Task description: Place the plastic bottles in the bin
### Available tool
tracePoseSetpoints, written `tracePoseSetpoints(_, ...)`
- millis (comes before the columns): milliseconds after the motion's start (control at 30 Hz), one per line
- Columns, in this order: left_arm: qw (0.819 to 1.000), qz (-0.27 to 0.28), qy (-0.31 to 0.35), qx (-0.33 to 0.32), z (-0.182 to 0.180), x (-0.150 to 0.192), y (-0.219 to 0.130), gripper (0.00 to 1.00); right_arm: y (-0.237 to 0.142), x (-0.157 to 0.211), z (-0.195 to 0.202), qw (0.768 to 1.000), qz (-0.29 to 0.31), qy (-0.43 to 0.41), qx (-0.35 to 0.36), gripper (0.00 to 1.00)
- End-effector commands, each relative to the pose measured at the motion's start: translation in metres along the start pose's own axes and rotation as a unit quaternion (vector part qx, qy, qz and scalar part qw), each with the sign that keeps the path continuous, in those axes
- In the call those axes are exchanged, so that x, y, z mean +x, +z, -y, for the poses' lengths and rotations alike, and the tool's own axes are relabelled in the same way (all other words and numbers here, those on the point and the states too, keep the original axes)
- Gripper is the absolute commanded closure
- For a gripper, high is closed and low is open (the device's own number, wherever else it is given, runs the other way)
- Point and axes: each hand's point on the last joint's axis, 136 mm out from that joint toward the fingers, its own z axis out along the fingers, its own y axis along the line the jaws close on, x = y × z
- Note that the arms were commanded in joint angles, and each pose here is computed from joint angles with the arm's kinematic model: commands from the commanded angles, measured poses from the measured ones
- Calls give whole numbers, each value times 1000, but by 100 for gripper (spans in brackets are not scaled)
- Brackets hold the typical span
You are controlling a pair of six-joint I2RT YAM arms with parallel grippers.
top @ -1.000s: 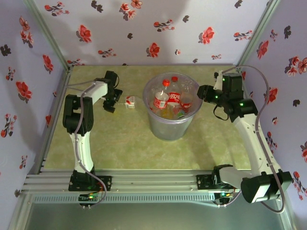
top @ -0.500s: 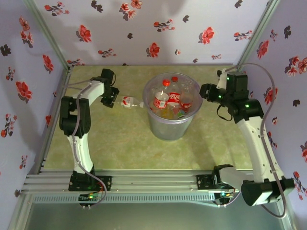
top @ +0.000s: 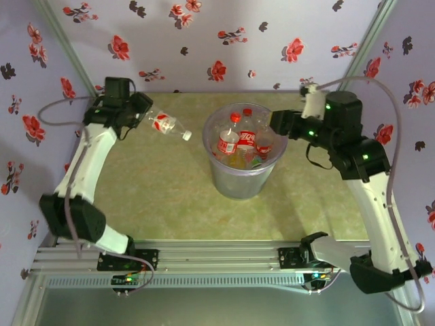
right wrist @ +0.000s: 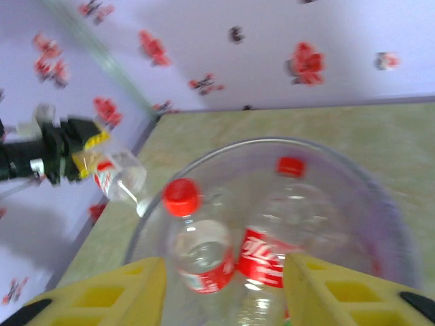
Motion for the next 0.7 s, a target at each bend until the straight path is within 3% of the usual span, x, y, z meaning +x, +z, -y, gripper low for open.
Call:
tracePoseSetpoints(0,997,21,57,55,21,-4,-63,47,9,-2,-43,997,-17,-66,-47,45)
tracePoseSetpoints(100,993,17,68,92,34,9,-97,47,31,4,-81,990,-45,-110,-83,37)
tracePoseSetpoints(300,984,-34,68,160,66,56,-113,47,76,20,-139,973,-89,-157,-142,17)
tracePoseSetpoints(667,972,-68,52,217,108,97,-103,47,129,49,-158,965,-152,-133,-170,15)
